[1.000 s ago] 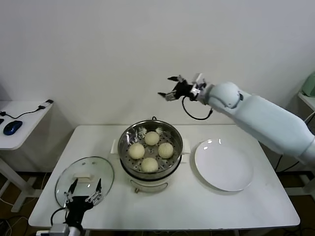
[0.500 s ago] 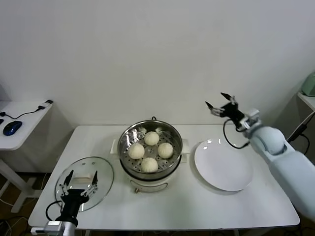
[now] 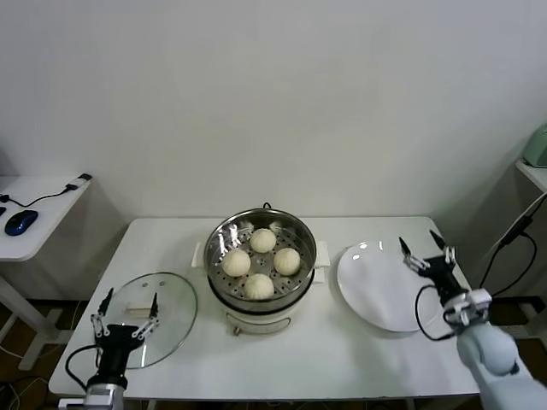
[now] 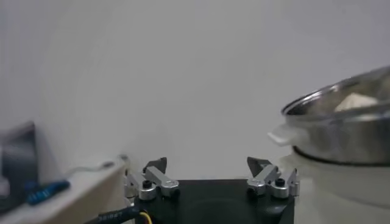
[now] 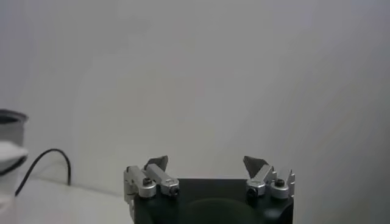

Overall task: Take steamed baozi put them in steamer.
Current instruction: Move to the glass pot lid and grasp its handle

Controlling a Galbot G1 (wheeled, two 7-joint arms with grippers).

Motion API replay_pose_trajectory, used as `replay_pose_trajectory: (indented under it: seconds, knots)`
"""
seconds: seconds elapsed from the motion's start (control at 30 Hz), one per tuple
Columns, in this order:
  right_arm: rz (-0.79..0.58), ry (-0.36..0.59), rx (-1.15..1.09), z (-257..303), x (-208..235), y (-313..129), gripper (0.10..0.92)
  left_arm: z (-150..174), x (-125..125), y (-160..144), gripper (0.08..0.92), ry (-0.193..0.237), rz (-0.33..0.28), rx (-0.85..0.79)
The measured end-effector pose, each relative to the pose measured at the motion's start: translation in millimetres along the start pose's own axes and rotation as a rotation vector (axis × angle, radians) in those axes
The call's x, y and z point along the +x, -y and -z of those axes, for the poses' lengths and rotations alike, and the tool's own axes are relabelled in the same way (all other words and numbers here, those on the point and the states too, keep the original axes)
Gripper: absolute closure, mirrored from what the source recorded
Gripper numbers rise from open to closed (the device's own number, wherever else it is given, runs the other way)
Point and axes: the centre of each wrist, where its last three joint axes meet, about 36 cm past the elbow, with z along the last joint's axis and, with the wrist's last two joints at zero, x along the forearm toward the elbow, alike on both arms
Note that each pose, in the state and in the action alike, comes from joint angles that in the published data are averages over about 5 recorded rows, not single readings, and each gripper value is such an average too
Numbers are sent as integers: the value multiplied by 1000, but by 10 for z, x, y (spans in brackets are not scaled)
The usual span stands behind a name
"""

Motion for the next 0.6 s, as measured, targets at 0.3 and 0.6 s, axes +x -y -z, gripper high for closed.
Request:
replay_pose_trajectory:
  seconds: [0.3, 0.6]
  knots:
    - [-39, -55, -46, -454, 601, -439, 200, -421, 48, -56, 177, 54, 25, -426]
    - [-71, -96, -52, -605, 879, -671, 200, -924, 74, -96, 177, 31, -4, -807]
